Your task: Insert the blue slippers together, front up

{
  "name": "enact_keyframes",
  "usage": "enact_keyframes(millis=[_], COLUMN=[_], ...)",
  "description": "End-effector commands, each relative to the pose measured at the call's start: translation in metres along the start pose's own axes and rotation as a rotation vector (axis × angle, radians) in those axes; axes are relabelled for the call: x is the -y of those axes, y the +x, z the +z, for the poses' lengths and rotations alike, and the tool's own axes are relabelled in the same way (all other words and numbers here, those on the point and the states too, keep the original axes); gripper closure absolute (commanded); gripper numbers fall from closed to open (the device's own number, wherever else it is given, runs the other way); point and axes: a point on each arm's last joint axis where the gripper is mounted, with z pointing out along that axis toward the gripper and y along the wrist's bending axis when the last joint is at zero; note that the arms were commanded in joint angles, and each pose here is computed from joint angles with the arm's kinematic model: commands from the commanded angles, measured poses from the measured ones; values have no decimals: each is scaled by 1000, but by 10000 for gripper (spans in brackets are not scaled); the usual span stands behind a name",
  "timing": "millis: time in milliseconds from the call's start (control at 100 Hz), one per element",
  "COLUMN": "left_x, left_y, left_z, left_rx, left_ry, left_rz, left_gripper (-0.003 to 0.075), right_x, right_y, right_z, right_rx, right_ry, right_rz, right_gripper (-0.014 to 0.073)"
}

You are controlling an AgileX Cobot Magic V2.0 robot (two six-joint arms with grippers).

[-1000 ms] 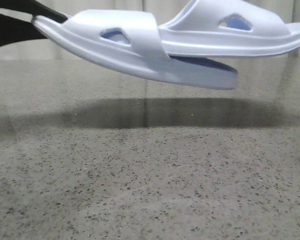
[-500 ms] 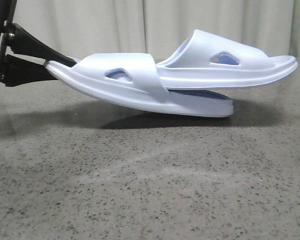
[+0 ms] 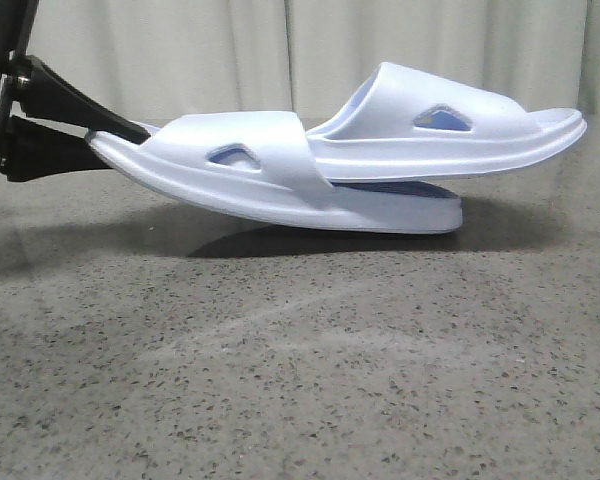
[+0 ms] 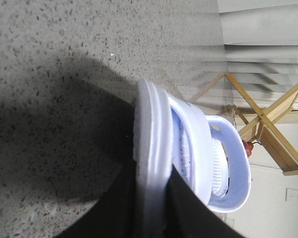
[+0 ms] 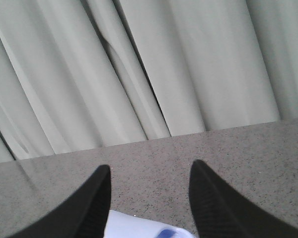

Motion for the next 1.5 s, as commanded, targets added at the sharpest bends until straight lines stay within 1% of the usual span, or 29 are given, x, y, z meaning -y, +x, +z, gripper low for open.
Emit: enact_keyframes(millis=[0,140,210,280,360,460,780,880,1020,1130,1220,1260,1340,1420,1490], left_x=[18,18,18,17,14,12,13,17,27,40,50,54,63,73,77], left_y=[2,2,1,0,-3,-7,-15,-17,-18,-14,-11,-9,-3,6,15], left_z=[-3,-3,-3,-3,-3,-3,-12,-19,-34,-51,-68,-76,-91,-105,-114], left_rx=[-11,-10,-6,12,44,85,217,275,362,436,526,565,624,668,699], left_ry=[93,90,87,74,45,8,-86,-131,-210,-252,-301,-330,-377,-391,-372], left_rz=[31,42,44,71,101,134,325,423,667,825,894,933,1026,1122,1149], left_gripper=[617,475,418,379,358,356,356,356,357,358,358,358,358,358,358], right_x=[-7,-7,-7,-7,-7,-7,-7,-7,-6,-2,3,4,4,3,2], right_y=[-15,-15,-15,-15,-15,-15,-15,-15,-14,-10,-6,-5,-3,-3,-3], right_z=[0,0,0,0,0,0,0,0,0,0,0,0,0,0,0], right_rx=[71,71,71,71,71,71,71,70,56,13,-30,-47,-67,-67,-65], right_ry=[-53,-53,-53,-53,-53,-53,-53,-51,-39,8,58,71,69,58,41], right_rz=[-12,-12,-12,-12,-12,-12,-12,-12,-28,-64,-105,-144,-250,-278,-307], right_gripper=[295,295,295,295,295,295,295,295,295,295,295,295,295,295,295])
